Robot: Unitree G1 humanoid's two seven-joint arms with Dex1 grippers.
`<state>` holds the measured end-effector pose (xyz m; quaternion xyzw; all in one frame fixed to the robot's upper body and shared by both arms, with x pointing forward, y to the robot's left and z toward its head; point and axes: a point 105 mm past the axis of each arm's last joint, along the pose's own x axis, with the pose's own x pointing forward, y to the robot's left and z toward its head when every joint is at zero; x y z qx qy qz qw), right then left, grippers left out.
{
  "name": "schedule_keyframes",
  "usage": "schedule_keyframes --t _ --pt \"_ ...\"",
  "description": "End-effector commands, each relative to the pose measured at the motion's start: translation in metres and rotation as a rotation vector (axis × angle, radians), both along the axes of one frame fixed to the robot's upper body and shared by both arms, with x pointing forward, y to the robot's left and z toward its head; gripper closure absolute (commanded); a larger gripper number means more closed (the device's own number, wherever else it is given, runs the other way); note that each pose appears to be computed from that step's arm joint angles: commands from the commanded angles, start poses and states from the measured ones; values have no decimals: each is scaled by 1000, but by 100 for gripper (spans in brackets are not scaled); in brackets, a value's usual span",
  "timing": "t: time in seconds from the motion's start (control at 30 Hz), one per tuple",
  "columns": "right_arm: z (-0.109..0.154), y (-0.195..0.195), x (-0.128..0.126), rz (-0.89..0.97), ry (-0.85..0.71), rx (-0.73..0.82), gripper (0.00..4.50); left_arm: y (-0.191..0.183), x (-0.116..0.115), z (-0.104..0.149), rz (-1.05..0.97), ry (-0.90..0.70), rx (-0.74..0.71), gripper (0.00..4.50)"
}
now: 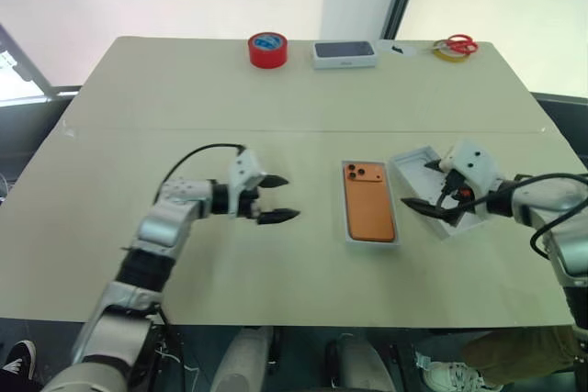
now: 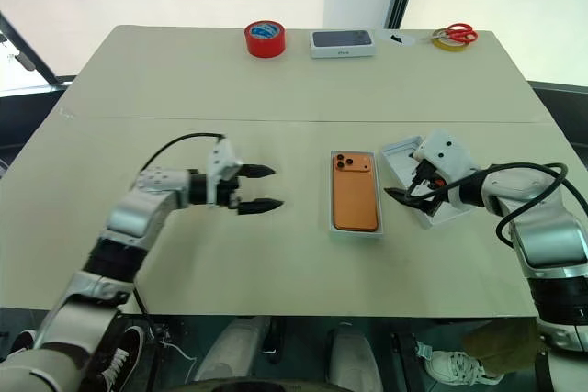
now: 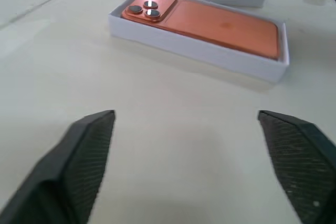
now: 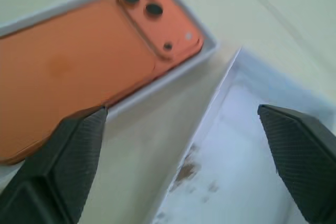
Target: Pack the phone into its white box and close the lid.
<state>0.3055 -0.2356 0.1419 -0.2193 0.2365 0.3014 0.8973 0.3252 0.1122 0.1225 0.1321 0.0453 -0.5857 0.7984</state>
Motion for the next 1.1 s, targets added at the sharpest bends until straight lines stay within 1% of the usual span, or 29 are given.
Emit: schedule_keyframes --t 0.03,0.1,0.27,0.43,0.6,0.73,0.87,0.9,0.93,0.97,1.03,1.1 --pt "15 -1 -7 -99 31 29 0 7 -10 27 -61 -98 -89 4" --pt "13 -2 -9 -158 90 55 0 13 -14 31 -68 -148 -89 4" --pt "3 -11 -14 -237 189 -66 0 19 -29 30 -118 -185 -85 4" --pt "1 -3 -15 -253 273 -33 0 27 -39 29 -134 -210 -68 4" --pt "3 5 -12 -266 320 -24 0 35 -48 25 -150 -190 -49 4" --pt "-3 2 -9 -288 333 -51 0 34 -52 24 -149 -187 -49 4" --pt "-7 11 -3 -284 346 -17 0 31 -53 24 -139 -189 -61 4" --pt "-9 13 -3 -278 349 -18 39 30 -54 24 -140 -188 -65 0" --pt "-11 13 -3 -283 354 -22 52 29 -55 24 -141 -189 -65 0" --pt "-13 13 -3 -294 364 -16 90 28 -55 24 -142 -190 -66 0" --pt "-15 11 -2 -300 354 -33 176 26 -55 24 -139 -191 -68 0" --pt "-16 9 0 -320 348 -38 279 25 -55 24 -137 -193 -71 0"
